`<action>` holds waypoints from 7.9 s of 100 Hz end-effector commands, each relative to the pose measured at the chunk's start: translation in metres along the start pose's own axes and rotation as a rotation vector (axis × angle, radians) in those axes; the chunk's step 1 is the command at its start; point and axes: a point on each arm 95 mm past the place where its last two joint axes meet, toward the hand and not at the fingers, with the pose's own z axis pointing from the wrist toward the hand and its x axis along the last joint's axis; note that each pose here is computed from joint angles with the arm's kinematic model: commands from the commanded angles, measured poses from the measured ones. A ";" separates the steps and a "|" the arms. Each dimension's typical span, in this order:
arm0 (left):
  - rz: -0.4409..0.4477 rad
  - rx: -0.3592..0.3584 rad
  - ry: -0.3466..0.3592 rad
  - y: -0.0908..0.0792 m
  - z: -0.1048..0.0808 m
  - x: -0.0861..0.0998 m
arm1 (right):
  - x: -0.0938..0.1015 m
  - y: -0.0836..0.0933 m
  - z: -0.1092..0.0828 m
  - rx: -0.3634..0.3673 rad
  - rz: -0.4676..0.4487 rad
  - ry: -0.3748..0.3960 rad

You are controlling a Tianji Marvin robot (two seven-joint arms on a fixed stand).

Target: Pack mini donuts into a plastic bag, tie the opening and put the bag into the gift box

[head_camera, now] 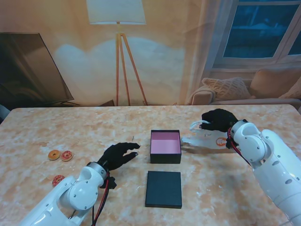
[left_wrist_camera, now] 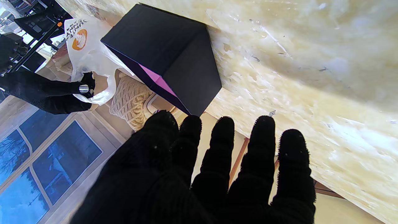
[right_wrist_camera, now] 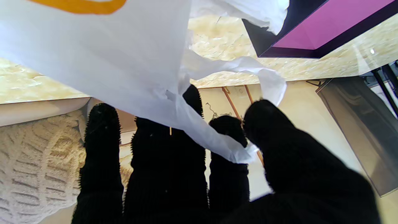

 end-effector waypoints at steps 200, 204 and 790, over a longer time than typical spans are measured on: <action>-0.015 -0.032 0.001 0.003 0.002 0.003 | 0.009 0.029 0.003 0.125 0.337 0.074; -0.015 -0.032 0.001 0.003 0.002 0.003 | 0.009 0.031 0.002 0.114 0.357 0.074; -0.077 -0.137 0.489 -0.085 0.119 0.143 | 0.089 0.038 0.007 0.012 1.082 0.032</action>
